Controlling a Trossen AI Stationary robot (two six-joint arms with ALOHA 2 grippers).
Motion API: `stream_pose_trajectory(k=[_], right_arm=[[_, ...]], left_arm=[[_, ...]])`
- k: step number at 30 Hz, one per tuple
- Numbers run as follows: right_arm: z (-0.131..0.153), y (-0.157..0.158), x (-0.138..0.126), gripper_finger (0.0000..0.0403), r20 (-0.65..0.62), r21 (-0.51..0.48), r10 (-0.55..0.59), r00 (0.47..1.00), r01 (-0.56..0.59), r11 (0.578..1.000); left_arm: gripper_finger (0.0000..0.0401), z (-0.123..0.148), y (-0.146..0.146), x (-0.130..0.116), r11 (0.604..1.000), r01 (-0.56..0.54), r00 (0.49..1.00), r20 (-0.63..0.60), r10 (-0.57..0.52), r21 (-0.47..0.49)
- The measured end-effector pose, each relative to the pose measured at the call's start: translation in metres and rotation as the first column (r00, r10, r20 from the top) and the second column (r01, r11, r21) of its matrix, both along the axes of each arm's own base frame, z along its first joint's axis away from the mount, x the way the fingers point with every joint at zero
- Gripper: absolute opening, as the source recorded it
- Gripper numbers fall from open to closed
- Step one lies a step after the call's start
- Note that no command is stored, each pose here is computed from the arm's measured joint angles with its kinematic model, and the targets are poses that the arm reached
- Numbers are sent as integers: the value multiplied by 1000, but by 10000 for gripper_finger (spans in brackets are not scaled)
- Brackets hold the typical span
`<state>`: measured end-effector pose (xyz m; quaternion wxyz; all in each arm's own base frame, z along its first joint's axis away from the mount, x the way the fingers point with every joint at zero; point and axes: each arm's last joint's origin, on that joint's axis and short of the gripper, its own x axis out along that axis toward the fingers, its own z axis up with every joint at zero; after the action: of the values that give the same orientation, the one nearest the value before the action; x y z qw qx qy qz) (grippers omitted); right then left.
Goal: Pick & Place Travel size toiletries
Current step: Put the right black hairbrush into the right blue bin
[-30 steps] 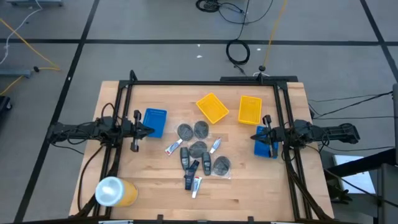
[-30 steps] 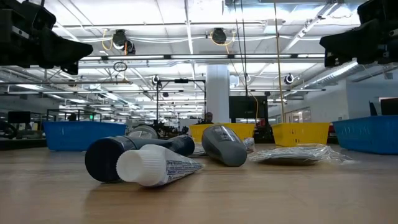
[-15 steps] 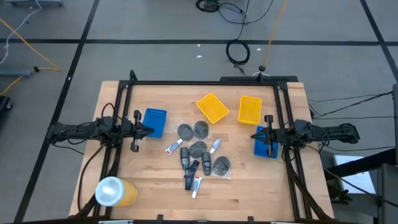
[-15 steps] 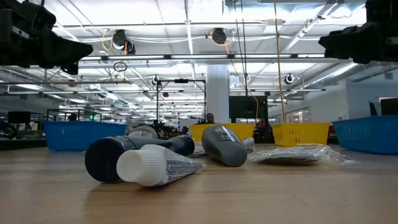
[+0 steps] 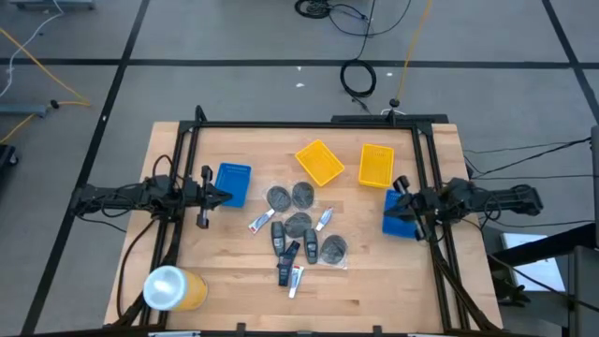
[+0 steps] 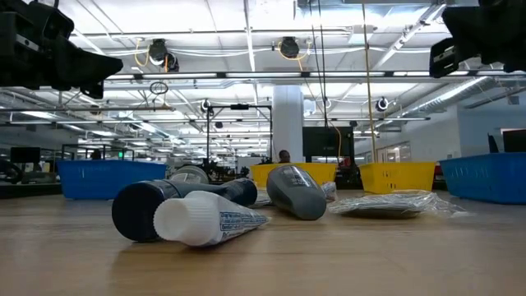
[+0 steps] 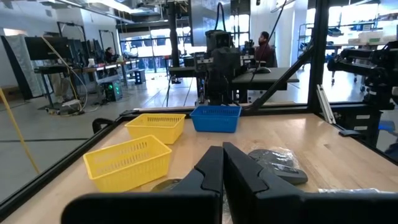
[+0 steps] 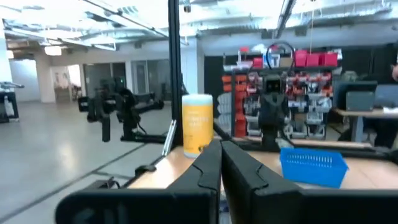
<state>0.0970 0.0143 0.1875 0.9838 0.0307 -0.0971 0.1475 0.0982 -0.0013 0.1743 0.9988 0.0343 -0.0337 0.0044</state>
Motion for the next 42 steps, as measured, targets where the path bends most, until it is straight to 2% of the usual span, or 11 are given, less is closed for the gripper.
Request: stream_pose_trajectory(k=[4, 9, 12, 16, 19, 23, 27, 32, 34, 38, 42], right_arm=[[-11, -2, 12, 4, -152, 44, -108, 982, 115, 992], [-25, -2, 29, 4, -297, 74, -126, 946, 155, 985], [-32, -1, 38, 4, -348, 31, -132, 928, 152, 988], [-47, 6, 48, 4, -480, -75, -119, 869, 94, 993], [-37, 16, 63, 4, -458, -121, -125, 880, 77, 990], [-42, 28, 77, 4, -501, -212, -205, 841, 111, 971], [-40, 39, 92, 4, -452, -201, -188, 872, 105, 974], [-46, 54, 113, 9, -481, -216, -159, 862, 60, 975], [-48, 59, 124, 24, -502, -222, -152, 851, 43, 974], [-50, 69, 148, 65, -577, -148, -5, 817, -99, 984], [-58, 70, 161, 99, -614, -150, -40, 788, -67, 986]], left_arm=[[10, 0, 0, 0, 1000, 0, 1000, 0, 0, 0], [10, 0, 0, 0, 1000, 0, 1000, 0, 0, 0], [10, 0, 0, 0, 1000, 0, 1000, 0, 0, 0], [10, 0, 0, 0, 1000, 0, 1000, 0, 0, 0], [10, 0, 0, 0, 1000, 0, 1000, 0, 0, 0], [10, 0, 0, 0, 1000, 0, 1000, 0, 0, 0], [10, 0, 0, 0, 1000, 0, 1000, 0, 0, 0], [10, 0, 0, 0, 1000, 0, 1000, -1, 0, 0], [10, 0, 0, 0, 1000, 0, 1000, 0, 0, 0], [10, 0, 0, 0, 1000, 0, 1000, 0, 0, 0], [10, 0, 0, 0, 1000, 0, 1000, 0, 0, 0]])
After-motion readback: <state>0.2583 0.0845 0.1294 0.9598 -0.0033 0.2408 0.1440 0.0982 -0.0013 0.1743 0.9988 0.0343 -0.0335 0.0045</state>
